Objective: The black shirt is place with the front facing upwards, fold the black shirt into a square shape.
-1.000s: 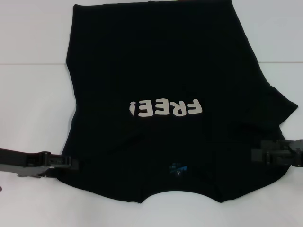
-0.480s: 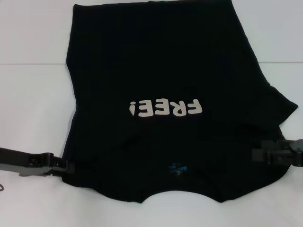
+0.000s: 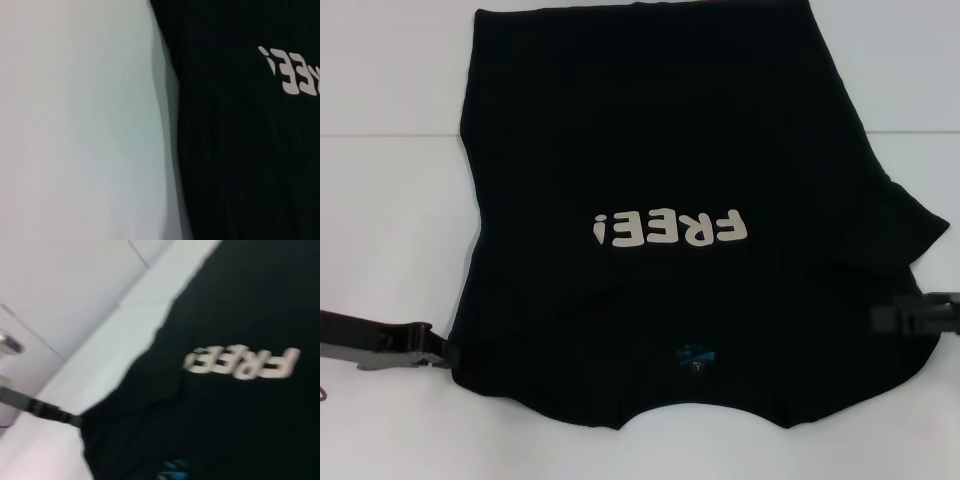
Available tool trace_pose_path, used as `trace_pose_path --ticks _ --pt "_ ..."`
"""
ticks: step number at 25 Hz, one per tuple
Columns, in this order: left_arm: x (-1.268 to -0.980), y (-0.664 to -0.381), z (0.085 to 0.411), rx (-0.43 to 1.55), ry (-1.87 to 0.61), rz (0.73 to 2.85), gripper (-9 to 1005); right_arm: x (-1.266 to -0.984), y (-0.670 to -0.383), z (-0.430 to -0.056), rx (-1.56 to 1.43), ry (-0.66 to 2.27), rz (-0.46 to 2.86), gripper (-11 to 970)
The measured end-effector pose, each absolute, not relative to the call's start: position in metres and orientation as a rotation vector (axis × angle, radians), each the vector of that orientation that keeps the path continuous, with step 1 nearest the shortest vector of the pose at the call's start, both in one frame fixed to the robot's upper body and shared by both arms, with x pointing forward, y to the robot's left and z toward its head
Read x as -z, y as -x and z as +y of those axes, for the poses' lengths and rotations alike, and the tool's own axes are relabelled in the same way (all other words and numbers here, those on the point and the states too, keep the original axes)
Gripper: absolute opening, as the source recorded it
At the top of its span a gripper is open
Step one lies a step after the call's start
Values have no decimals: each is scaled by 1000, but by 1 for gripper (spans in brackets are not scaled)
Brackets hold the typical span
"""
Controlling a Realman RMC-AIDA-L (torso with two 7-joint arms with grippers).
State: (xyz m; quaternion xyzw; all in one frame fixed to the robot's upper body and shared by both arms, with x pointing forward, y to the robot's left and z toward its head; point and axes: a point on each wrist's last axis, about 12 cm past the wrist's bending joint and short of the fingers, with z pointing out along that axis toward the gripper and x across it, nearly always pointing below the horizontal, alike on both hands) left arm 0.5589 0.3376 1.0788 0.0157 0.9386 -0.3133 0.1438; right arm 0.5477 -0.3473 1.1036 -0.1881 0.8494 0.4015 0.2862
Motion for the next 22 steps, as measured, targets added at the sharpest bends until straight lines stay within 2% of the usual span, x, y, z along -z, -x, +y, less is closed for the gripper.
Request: trace_pose_path --ticks 8,10,16,22 --pt "-1085 -562 337 912 -78 2710 12 -1154 -583 -368 -836 284 2640 942" --pt "-1086 -562 338 913 -85 2710 9 -1159 -589 -364 -747 279 2731 941" --pt "-1086 -562 337 918 -93 2711 4 -1147 -593 -346 -681 347 2839 941" --pt "-1084 -560 337 925 -99 2714 3 -1139 -598 -345 -627 327 2828 942"
